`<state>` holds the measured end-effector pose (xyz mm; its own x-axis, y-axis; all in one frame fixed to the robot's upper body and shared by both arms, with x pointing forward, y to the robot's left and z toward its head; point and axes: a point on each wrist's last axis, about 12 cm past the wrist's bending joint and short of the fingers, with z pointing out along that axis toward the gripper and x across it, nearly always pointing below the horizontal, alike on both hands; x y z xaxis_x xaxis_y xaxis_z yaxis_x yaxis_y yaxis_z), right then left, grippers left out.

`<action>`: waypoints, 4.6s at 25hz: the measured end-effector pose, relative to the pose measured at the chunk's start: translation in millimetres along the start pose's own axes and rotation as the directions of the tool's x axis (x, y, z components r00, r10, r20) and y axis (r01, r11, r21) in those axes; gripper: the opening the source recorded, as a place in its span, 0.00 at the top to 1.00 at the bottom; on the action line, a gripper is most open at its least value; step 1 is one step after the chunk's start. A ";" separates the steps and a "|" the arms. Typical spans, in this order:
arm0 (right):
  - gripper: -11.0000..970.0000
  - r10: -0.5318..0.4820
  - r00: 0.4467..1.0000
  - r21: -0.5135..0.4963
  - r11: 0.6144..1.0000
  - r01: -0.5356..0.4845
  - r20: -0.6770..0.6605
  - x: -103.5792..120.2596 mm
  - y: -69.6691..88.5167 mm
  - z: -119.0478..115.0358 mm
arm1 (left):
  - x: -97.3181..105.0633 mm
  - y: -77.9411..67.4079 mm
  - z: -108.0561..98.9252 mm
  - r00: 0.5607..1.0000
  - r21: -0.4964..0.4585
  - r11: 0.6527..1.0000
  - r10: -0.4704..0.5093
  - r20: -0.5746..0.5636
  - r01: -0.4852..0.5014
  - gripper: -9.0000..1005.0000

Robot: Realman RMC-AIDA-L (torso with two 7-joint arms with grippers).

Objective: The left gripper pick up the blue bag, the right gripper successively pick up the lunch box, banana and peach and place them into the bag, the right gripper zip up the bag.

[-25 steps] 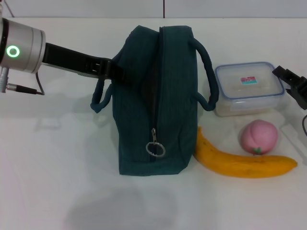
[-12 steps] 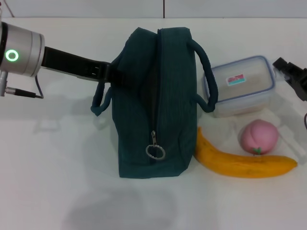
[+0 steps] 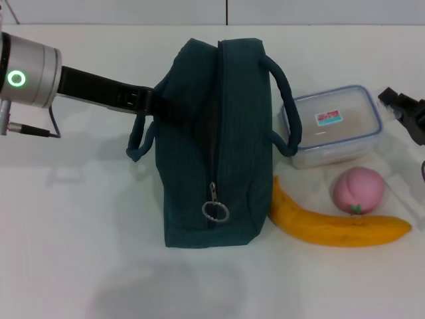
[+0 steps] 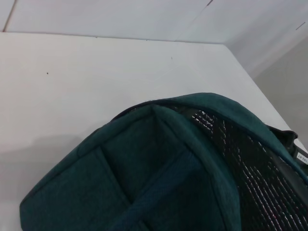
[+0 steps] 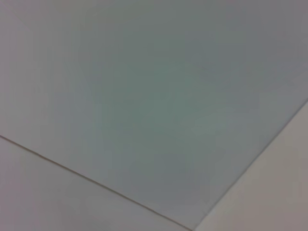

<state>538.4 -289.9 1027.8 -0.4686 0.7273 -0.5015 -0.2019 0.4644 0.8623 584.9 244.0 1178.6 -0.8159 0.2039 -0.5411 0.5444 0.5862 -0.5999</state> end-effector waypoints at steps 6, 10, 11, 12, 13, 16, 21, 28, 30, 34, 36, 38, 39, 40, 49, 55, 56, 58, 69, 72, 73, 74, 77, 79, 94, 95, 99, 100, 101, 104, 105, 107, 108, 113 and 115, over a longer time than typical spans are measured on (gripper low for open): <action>0.89 0.061 0.998 -0.019 0.998 -0.061 -0.005 -1.4 1.7 -1.6 | 0.6 0.3 -0.1 1.000 0.001 1.000 -0.002 0.000 0.002 0.94; 0.88 0.196 0.981 -0.028 0.980 -0.195 0.004 -1.3 2.6 -1.6 | -0.4 -0.6 0.9 1.000 0.003 1.000 0.001 0.000 -0.001 0.94; 0.88 0.237 0.972 -0.029 0.971 -0.236 0.006 -0.1 2.9 -1.1 | -0.9 -1.2 1.7 1.000 0.005 1.000 0.002 0.000 -0.002 0.94; 0.88 0.264 0.964 -0.032 0.964 -0.264 0.004 0.8 3.4 -0.4 | -1.2 -1.8 2.4 1.000 0.007 1.000 0.003 -0.001 -0.003 0.94; 0.88 0.302 0.953 -0.037 0.953 -0.302 0.000 1.5 4.8 1.4 | -1.4 -2.3 3.0 1.000 0.008 1.000 0.004 -0.001 -0.004 0.94; 0.87 0.419 0.908 -0.049 0.907 -0.418 0.003 0.3 6.4 3.6 | -2.1 -3.1 3.7 1.000 0.009 1.000 0.007 0.001 -0.007 0.94; 0.86 0.556 0.831 -0.106 0.828 -0.550 0.032 -4.9 10.0 3.5 | -2.3 -3.4 4.9 1.000 0.010 1.000 0.007 0.003 -0.007 0.94; 0.85 0.567 0.824 -0.375 0.765 -0.524 0.006 -23.2 38.1 -2.0 | -2.1 -4.0 6.5 1.000 0.014 1.000 0.005 0.005 -0.005 0.94; 0.85 0.565 0.825 -0.459 0.734 -0.501 0.003 -29.8 47.7 -2.9 | -2.1 -4.1 6.9 1.000 0.014 1.000 0.004 0.006 -0.005 0.94; 0.84 0.555 0.831 -0.581 0.666 -0.469 -0.034 -35.6 67.8 3.4 | -2.7 -4.6 7.0 1.000 0.018 1.000 0.005 0.010 -0.006 0.94; 0.84 0.548 0.834 -0.630 0.624 -0.461 -0.068 -36.7 79.9 11.3 | -3.6 -5.4 7.1 1.000 0.023 1.000 0.008 0.014 -0.009 0.94; 0.84 0.536 0.838 -0.657 0.596 -0.462 -0.104 -37.2 91.5 22.7 | -4.8 -6.3 7.2 1.000 0.028 1.000 0.012 0.019 -0.013 0.94; 0.83 0.527 0.841 -0.662 0.588 -0.465 -0.123 -36.6 97.4 29.8 | -6.2 -7.4 7.6 1.000 0.032 0.999 0.016 0.023 -0.016 0.94; 0.83 0.514 0.846 -0.662 0.586 -0.467 -0.141 -35.5 102.3 36.3 | -7.2 -8.4 8.3 1.000 0.036 0.999 0.018 0.024 -0.019 0.94; 0.82 0.404 0.883 -0.552 0.692 -0.465 -0.237 -8.9 111.8 65.5 | -13.6 -17.4 14.7 0.998 0.080 0.996 0.040 0.048 -0.044 0.94; 0.81 0.374 0.895 -0.442 0.778 -0.446 -0.245 3.2 91.3 56.4 | -11.0 -14.9 13.5 0.998 0.074 0.997 0.032 0.049 -0.035 0.94; 0.81 0.372 0.896 -0.428 0.788 -0.443 -0.243 4.2 87.1 52.5 | -11.0 -14.8 13.4 0.998 0.073 0.997 0.032 0.049 -0.035 0.94; 0.80 0.370 0.900 -0.408 0.803 -0.434 -0.231 4.2 79.6 45.2 | -10.9 -14.3 13.2 0.998 0.070 0.997 0.032 0.048 -0.035 0.94; 0.79 0.277 0.903 -0.283 0.883 -0.373 -0.327 15.2 78.9 66.2 | -16.4 -17.8 15.0 0.998 0.073 0.996 0.047 0.046 -0.050 0.94; 0.78 0.197 0.898 -0.281 0.904 -0.322 -0.394 21.5 88.5 79.2 | -17.6 -18.7 18.5 0.998 0.078 0.995 0.051 0.039 -0.054 0.94; 0.78 0.181 0.900 -0.283 0.909 -0.307 -0.396 21.9 89.1 80.6 | -18.4 -19.0 21.2 0.998 0.082 0.995 0.054 0.034 -0.056 0.94; 0.78 0.160 0.904 -0.282 0.916 -0.285 -0.396 22.6 88.9 81.9 | -18.4 -19.0 21.2 0.998 0.082 0.995 0.054 0.034 -0.056 0.94; 0.77 0.109 0.926 -0.259 0.942 -0.212 -0.361 20.4 83.2 85.2 | -18.9 -18.0 26.0 0.998 0.087 0.994 0.058 0.028 -0.061 0.94; 0.77 0.081 0.935 -0.238 0.956 -0.170 -0.344 18.9 79.5 87.2 | -18.2 -17.1 25.8 0.998 0.086 0.994 0.059 0.029 -0.061 0.94; 0.74 -0.267 0.921 -0.335 0.928 0.166 -0.284 0.1 85.1 96.5 | -20.6 -13.4 20.5 0.996 0.070 0.994 0.081 0.038 -0.083 0.94; 0.71 -0.284 0.916 -0.341 0.922 0.181 -0.284 -1.3 85.3 96.1 | -20.4 -13.0 20.0 0.996 0.069 0.994 0.080 0.039 -0.082 0.94; 0.56 -0.394 0.868 -0.398 0.879 0.261 -0.303 -10.3 87.9 90.8 | -19.7 -9.6 15.0 0.996 0.059 0.995 0.072 0.051 -0.075 0.94; 0.53 -0.425 0.856 -0.418 0.863 0.283 -0.296 -14.6 88.5 86.8 | -19.5 -8.3 13.3 0.996 0.056 0.996 0.068 0.056 -0.071 0.94; 0.52 -0.444 0.849 -0.429 0.852 0.301 -0.287 -18.9 88.0 82.7 | -18.6 -6.3 11.3 0.996 0.053 0.997 0.059 0.063 -0.063 0.94; 0.49 -0.520 0.825 -0.428 0.812 0.396 -0.223 -42.5 85.4 67.4 | -16.3 -0.6 4.6 0.996 0.041 0.998 0.040 0.081 -0.044 0.94; 0.48 -0.541 0.813 -0.422 0.802 0.423 -0.214 -49.0 84.9 63.4 | -15.8 1.0 2.5 0.996 0.036 0.999 0.036 0.086 -0.039 0.94; 0.46 -0.592 0.780 -0.402 0.777 0.484 -0.204 -65.9 83.7 51.2 | -14.4 3.4 -0.2 0.996 0.029 0.999 0.031 0.089 -0.033 0.94; 0.45 -0.613 0.762 -0.392 0.766 0.509 -0.208 -73.7 84.0 44.2 | -13.7 4.8 -1.7 0.995 0.024 0.999 0.028 0.092 -0.030 0.94; 0.43 -0.760 0.613 -0.383 0.643 0.664 -0.214 -96.9 104.1 -1.0 | -9.2 10.8 -6.9 0.995 0.005 1.000 0.010 0.102 -0.010 0.94; 0.43 -0.821 0.511 -0.412 0.571 0.710 -0.255 -95.6 123.8 -10.4 | -7.1 12.2 -7.6 0.995 0.003 1.000 0.002 0.102 -0.003 0.94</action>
<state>549.2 -307.1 1183.2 -0.2934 -0.1384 -0.9459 -0.8024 0.5736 0.1649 595.9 255.7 1179.7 -0.7905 0.1241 -0.5997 0.5471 0.5832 -0.6005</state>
